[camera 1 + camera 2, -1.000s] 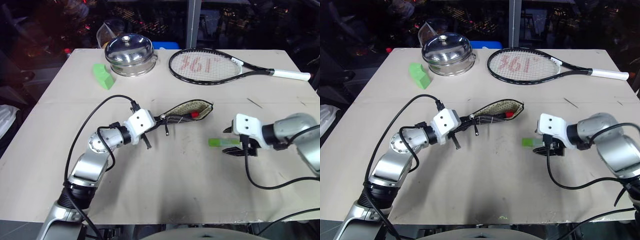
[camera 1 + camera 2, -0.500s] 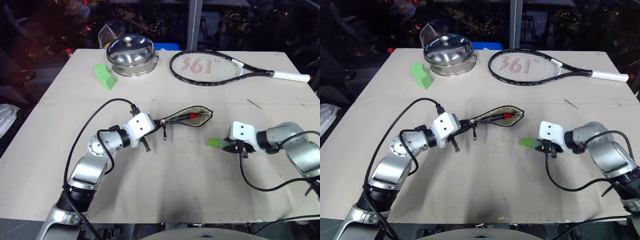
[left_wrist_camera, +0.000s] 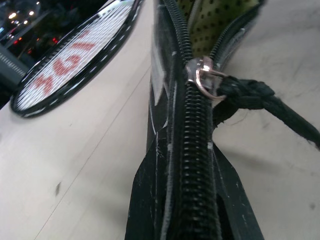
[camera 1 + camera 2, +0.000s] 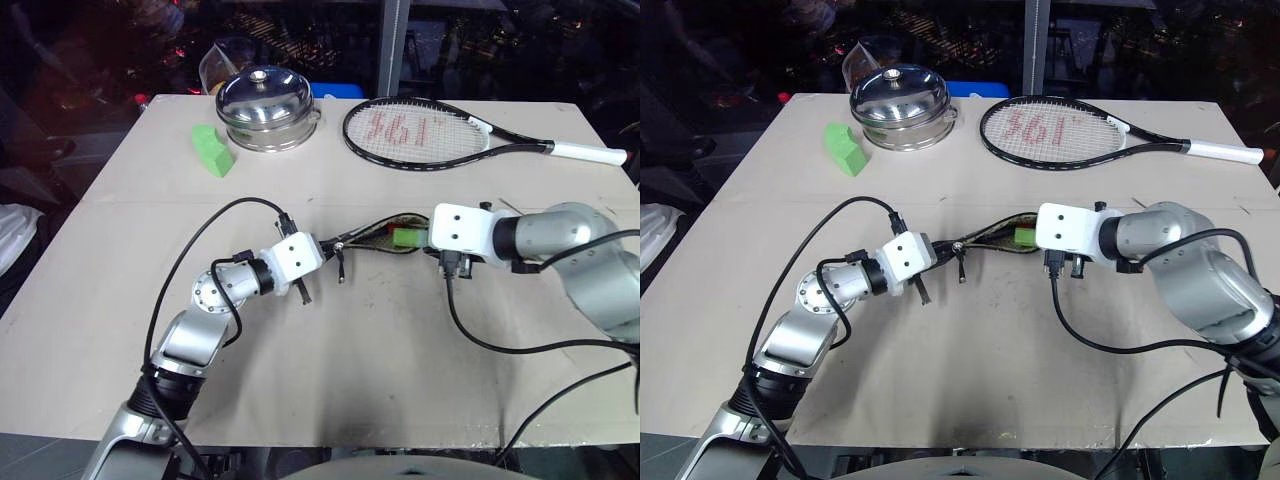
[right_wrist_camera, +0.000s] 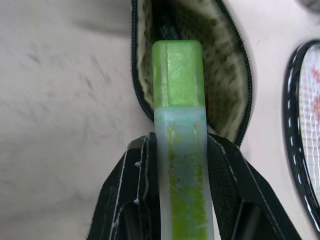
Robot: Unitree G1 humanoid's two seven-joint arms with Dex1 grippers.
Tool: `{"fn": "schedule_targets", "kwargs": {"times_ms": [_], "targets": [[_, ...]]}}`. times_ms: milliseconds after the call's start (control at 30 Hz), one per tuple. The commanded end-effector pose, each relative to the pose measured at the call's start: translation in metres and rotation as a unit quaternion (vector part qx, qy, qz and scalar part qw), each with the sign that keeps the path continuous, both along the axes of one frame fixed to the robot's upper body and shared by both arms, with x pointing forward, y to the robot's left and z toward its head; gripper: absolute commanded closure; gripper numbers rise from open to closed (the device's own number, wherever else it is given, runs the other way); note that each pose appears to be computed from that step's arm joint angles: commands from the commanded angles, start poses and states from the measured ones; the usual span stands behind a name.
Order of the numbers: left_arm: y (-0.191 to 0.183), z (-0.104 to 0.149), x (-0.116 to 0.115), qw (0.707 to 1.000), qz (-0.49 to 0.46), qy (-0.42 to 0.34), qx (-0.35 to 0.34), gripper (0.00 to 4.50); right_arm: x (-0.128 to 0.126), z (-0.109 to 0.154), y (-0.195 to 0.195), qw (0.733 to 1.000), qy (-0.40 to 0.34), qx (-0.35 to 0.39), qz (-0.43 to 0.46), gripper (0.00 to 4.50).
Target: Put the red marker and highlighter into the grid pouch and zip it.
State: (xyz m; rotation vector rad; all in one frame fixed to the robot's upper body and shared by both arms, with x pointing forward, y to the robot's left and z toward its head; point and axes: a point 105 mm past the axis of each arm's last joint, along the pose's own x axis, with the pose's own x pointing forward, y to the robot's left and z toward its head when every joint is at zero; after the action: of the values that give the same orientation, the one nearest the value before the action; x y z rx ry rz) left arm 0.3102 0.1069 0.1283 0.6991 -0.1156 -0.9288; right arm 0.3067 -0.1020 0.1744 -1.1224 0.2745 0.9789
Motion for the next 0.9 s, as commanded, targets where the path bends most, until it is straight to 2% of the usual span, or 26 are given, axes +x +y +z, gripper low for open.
{"fn": "schedule_targets", "kwargs": {"times_ms": [33, 233, 300, 333, 400, 500, 567, 667, 767, 900], "targets": [[-0.011, 0.011, 0.000, 0.999, -0.023, -0.035, 0.006, 4.50, 0.012, 0.011, 0.025, 0.997, -0.045, -0.038, 0.040, 3.77], [-0.021, 0.015, 0.004, 0.999, -0.021, -0.033, -0.014, 4.50, 0.028, 0.008, 0.070, 0.991, -0.053, -0.059, 0.109, 3.77], [-0.018, 0.018, 0.003, 0.999, -0.013, -0.026, -0.027, 4.50, 0.034, 0.002, 0.073, 0.990, -0.048, -0.050, 0.123, 2.75], [-0.015, 0.018, 0.003, 0.999, -0.007, -0.023, -0.029, 4.50, 0.037, 0.003, 0.072, 0.990, -0.056, -0.039, 0.124, 2.41], [-0.008, 0.018, 0.004, 0.999, 0.012, -0.011, -0.038, 4.50, 0.039, 0.011, 0.063, 0.994, -0.040, 0.022, 0.102, 1.42], [0.001, 0.016, 0.008, 0.997, 0.043, 0.011, -0.057, 4.50, 0.031, 0.025, 0.038, 0.989, 0.036, 0.123, 0.070, 1.42], [0.004, 0.015, 0.009, 0.996, 0.053, 0.021, -0.067, 4.50, 0.018, 0.034, 0.024, 0.976, 0.097, 0.188, 0.058, 1.42], [0.005, 0.017, 0.012, 0.994, 0.057, 0.035, -0.088, 4.50, -0.026, 0.050, 0.015, 0.920, 0.231, 0.308, 0.074, 1.42], [0.006, 0.018, 0.014, 0.992, 0.056, 0.047, -0.102, 4.50, -0.047, 0.034, 0.018, 0.896, 0.287, 0.336, 0.051, 1.42], [0.009, 0.021, 0.012, 0.991, 0.046, 0.057, -0.109, 4.50, -0.054, -0.001, 0.039, 0.879, 0.311, 0.360, 0.005, 1.42]]}}
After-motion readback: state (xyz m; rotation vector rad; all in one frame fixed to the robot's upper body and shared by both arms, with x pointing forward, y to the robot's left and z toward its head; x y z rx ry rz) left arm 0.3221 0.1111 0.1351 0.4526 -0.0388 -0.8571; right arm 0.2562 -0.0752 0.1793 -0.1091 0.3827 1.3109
